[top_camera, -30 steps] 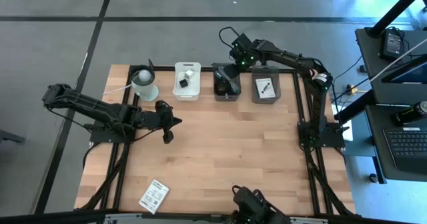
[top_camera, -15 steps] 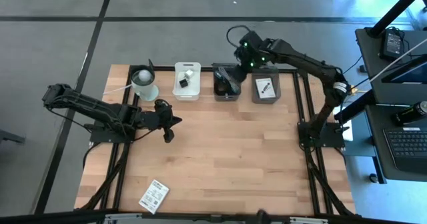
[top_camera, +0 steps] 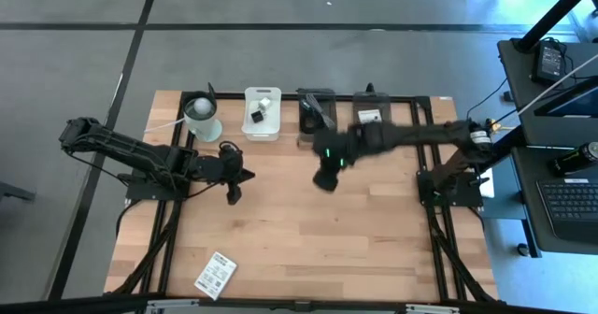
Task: Pick and place items into bin
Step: Put the card reader box into the right black bin
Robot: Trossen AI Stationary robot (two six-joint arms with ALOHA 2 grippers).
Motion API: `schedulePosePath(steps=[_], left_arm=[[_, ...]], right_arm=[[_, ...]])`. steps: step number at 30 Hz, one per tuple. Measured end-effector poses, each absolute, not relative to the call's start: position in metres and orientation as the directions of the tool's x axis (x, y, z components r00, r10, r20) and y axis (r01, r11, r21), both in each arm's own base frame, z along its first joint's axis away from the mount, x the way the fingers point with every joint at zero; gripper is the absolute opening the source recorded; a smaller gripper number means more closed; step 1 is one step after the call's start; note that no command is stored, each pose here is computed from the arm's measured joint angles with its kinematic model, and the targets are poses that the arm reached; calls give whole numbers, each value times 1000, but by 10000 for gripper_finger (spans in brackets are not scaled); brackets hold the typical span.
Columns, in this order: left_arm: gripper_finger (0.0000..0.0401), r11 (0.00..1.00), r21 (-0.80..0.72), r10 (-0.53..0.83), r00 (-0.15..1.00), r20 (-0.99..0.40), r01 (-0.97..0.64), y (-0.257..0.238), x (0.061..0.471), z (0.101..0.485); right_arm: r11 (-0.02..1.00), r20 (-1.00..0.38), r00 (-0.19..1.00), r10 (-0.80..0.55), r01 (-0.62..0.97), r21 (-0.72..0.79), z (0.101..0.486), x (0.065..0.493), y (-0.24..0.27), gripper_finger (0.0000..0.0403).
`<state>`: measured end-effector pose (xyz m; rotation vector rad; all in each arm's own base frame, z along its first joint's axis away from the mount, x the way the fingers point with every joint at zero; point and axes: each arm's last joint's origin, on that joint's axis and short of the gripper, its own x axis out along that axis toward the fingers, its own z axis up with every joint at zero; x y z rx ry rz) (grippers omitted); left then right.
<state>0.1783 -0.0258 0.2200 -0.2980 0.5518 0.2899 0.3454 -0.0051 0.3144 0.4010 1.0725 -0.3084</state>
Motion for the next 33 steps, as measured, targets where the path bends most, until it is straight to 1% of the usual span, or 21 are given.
schedulePosePath(steps=[3,7,11,14,18,21,23,27,29,33], left_arm=[[2,921,-212,160,815,-556,-325,-27,178,220],[2,922,-214,157,816,-556,-323,-27,178,220],[2,921,-210,164,816,-555,-328,-27,178,220],[2,919,-204,177,815,-552,-338,-26,178,220],[13,911,-221,181,819,-544,-348,-26,179,221],[34,888,-257,193,818,-542,-380,-26,179,221],[53,860,-286,221,815,-536,-422,-25,179,221],[82,763,-370,313,804,-506,-530,-22,179,222],[88,751,-385,326,808,-491,-537,-22,179,223],[87,761,-389,313,819,-482,-520,-26,184,231]], right_arm=[[869,-874,486,-8,436,235,291,343,28,6],[811,-858,511,47,482,332,250,331,63,5],[753,-834,543,103,505,422,220,316,90,3],[744,-813,566,136,484,461,204,304,103,5],[754,-777,612,146,439,488,192,292,109,4],[770,-772,619,147,418,482,181,285,107,2],[784,-754,639,153,386,486,176,282,106,3],[811,-754,638,159,351,468,168,270,102,2],[824,-758,633,160,337,455,166,264,99,2],[852,-773,609,178,297,431,161,254,94,3]])
